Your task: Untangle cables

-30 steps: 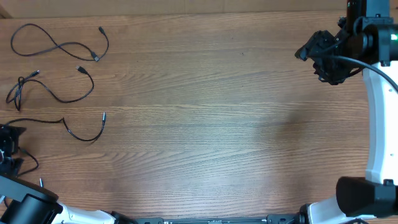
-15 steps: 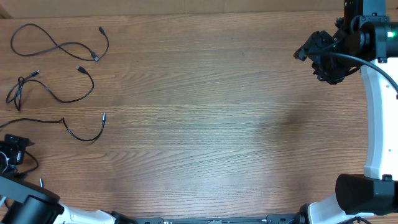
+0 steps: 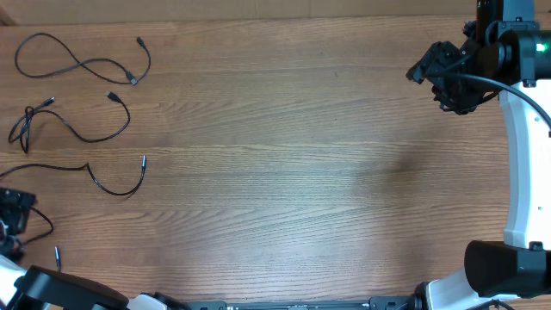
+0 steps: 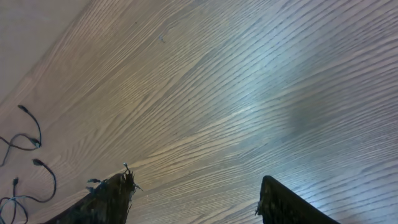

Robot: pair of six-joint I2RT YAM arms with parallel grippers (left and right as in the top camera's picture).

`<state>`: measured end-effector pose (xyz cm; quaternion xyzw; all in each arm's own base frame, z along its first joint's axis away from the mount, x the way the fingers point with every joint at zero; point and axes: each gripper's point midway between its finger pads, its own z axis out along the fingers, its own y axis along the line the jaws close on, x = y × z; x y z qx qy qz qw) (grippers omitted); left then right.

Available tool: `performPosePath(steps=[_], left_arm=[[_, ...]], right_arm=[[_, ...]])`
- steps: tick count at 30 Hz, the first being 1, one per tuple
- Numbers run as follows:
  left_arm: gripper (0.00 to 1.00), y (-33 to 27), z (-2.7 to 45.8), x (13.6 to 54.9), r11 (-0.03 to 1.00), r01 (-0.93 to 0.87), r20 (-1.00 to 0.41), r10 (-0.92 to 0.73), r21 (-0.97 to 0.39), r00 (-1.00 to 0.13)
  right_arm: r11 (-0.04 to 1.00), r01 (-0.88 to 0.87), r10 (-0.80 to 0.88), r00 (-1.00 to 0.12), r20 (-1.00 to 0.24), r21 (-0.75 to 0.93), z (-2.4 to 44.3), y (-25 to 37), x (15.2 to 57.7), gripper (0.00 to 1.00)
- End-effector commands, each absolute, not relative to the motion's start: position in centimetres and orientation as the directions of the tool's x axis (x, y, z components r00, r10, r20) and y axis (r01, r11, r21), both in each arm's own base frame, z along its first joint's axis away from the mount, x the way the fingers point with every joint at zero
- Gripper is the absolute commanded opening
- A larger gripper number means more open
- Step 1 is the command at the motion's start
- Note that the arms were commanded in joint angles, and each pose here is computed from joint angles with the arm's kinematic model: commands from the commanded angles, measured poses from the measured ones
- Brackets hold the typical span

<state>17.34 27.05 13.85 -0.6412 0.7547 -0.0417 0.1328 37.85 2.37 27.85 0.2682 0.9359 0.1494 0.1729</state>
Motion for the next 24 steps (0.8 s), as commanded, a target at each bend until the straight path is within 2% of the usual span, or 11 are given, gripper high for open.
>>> performPosePath(steps=[1, 4, 7, 9, 11, 13, 15, 16, 18, 20, 24], left_arm=[[1.0, 26.9, 9.8, 12.4, -0.086, -0.996, -0.121, -0.989, -0.035, 0.09], [1.0, 26.2, 7.9, 11.0, -0.195, -0.981, -0.097, -0.976, -0.02, 0.196], [0.98, 26.5, 6.3, 10.0, -0.22, -0.976, -0.119, -0.969, -0.002, 0.218], [0.92, 27.1, 5.5, 9.2, -0.209, -0.977, -0.168, -0.965, 0.027, 0.202], [0.89, 27.8, 4.9, 8.7, -0.133, -0.989, -0.214, -0.97, 0.068, 0.116], [0.93, 28.4, 4.4, 9.3, 0.013, -0.997, -0.235, -0.972, 0.074, -0.03], [0.8, 28.7, 4.0, 9.7, 0.143, -0.985, -0.249, -0.955, 0.095, -0.163], [0.79, 28.7, 3.9, 9.9, 0.199, -0.974, -0.25, -0.943, 0.107, -0.22], [0.8, 28.6, 3.8, 10.3, 0.305, -0.943, -0.241, -0.913, 0.131, -0.328], [0.88, 28.6, 3.7, 10.6, 0.355, -0.925, -0.235, -0.895, 0.138, -0.378], [0.88, 28.3, 3.4, 12.5, 0.526, -0.848, -0.237, -0.816, 0.073, -0.526]], right_arm=[[0.817, 0.445, 0.547, -0.799, -0.251, 0.365, 27.9, 2.2, 37.8, 0.66], [0.825, 0.437, 0.536, -0.806, -0.25, 0.359, 27.8, 2.2, 37.6, 0.65], [0.827, 0.435, 0.533, -0.809, -0.248, 0.356, 27.7, 2.2, 37.5, 0.66], [0.828, 0.433, 0.531, -0.81, -0.25, 0.356, 27.7, 2.2, 37.6, 0.66], [0.828, 0.432, 0.531, -0.809, -0.252, 0.358, 27.8, 2.2, 37.6, 0.66], [0.828, 0.43, 0.53, -0.808, -0.255, 0.359, 27.8, 2.2, 37.7, 0.66], [0.828, 0.432, 0.531, -0.809, -0.252, 0.358, 27.8, 2.2, 37.6, 0.66], [0.828, 0.432, 0.531, -0.81, -0.25, 0.357, 27.7, 2.2, 37.6, 0.66], [0.828, 0.434, 0.531, -0.811, -0.246, 0.355, 27.7, 2.2, 37.5, 0.66], [0.828, 0.435, 0.531, -0.811, -0.245, 0.354, 27.7, 2.2, 37.5, 0.65], [0.828, 0.434, 0.531, -0.811, -0.246, 0.355, 27.7, 2.2, 37.5, 0.66]])
